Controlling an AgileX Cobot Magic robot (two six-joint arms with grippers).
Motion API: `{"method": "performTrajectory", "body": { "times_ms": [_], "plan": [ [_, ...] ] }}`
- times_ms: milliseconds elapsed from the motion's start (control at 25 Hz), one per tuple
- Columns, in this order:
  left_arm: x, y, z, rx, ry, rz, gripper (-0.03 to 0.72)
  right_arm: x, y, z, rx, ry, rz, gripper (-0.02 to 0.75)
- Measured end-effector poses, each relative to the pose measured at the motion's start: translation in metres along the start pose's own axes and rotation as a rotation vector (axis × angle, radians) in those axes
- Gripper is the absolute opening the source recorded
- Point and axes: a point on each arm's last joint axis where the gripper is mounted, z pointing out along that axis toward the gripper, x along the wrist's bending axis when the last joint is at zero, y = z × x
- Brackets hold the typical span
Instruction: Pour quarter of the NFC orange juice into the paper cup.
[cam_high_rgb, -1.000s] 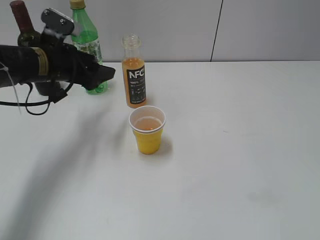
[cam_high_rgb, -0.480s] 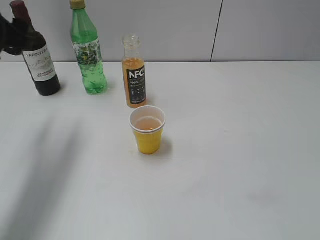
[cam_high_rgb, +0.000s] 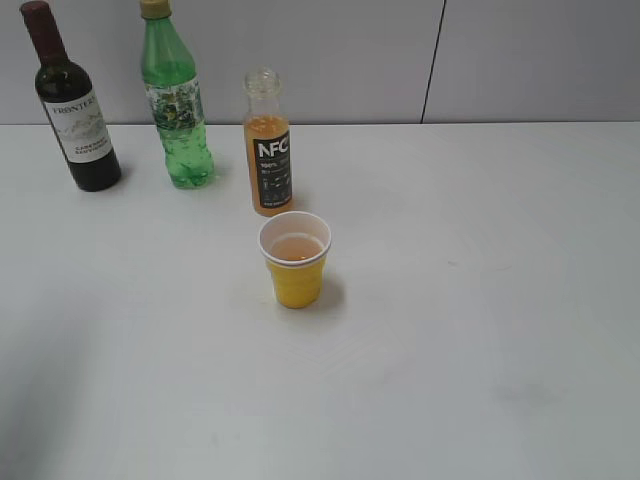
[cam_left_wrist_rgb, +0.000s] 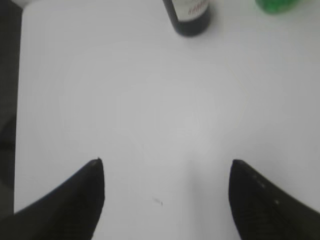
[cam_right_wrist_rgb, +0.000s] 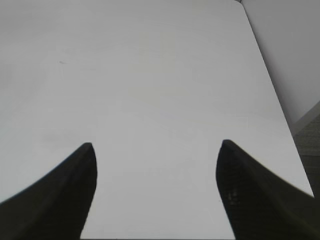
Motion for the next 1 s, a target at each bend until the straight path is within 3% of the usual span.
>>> {"method": "performTrajectory", "body": {
  "times_ms": [200,360,560,840,1000],
  "plan": [
    [0.011,-0.023,-0.017,0.206,-0.080,-0.060,0.566,0.000,0.000,0.000,0.000,0.000,0.000,0.590],
    [0.025,-0.040,-0.039,0.265,-0.063,-0.123,0.566,0.000,0.000,0.000,0.000,0.000,0.000,0.590],
    [0.025,-0.056,-0.075,0.175,-0.038,-0.156,0.566,0.000,0.000,0.000,0.000,0.000,0.000,0.590],
    [-0.011,-0.121,-0.094,0.045,-0.181,-0.188,0.566,0.000,0.000,0.000,0.000,0.000,0.000,0.590],
    [-0.025,-0.158,-0.098,-0.049,-0.191,-0.193,0.566,0.000,0.000,0.000,0.000,0.000,0.000,0.590]
  ]
}}
